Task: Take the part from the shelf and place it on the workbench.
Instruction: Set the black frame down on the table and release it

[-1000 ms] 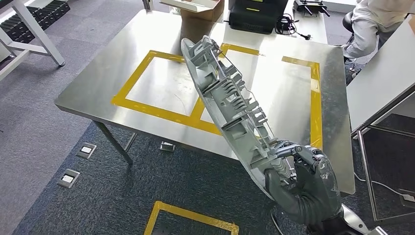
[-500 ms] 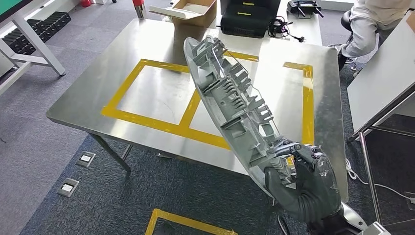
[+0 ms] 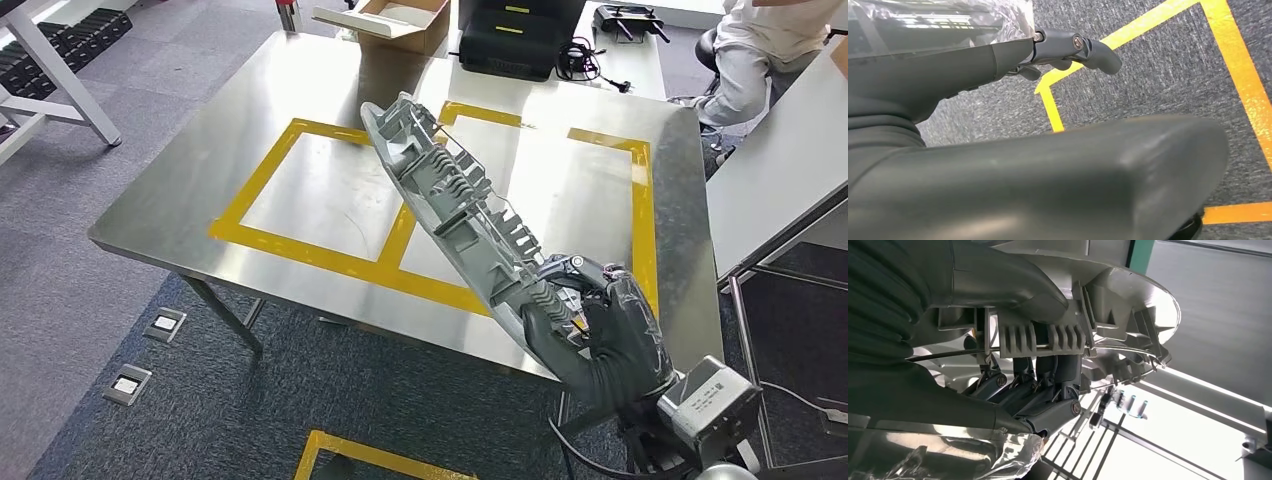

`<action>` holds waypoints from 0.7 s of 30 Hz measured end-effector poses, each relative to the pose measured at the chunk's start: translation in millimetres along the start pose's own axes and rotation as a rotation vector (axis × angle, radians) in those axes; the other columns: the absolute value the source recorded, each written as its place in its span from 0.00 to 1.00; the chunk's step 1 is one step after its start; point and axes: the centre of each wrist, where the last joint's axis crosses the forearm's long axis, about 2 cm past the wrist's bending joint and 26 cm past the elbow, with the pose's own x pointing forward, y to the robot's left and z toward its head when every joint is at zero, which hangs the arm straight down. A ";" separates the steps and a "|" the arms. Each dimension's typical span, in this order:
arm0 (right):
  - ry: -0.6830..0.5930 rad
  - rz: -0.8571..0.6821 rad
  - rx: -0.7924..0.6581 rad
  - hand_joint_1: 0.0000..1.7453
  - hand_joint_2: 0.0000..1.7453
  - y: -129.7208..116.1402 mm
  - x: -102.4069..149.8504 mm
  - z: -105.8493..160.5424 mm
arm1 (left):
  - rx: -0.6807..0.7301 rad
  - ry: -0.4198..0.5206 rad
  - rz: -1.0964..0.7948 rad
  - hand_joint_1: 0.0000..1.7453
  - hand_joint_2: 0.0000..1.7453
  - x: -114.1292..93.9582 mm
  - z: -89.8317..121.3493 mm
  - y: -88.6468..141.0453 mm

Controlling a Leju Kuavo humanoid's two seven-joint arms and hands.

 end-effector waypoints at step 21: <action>0.403 0.143 -0.015 1.00 1.00 -39.9 -36.8 -37.8 | -0.005 0.009 -0.059 0.00 1.00 10.9 0.4 -2.9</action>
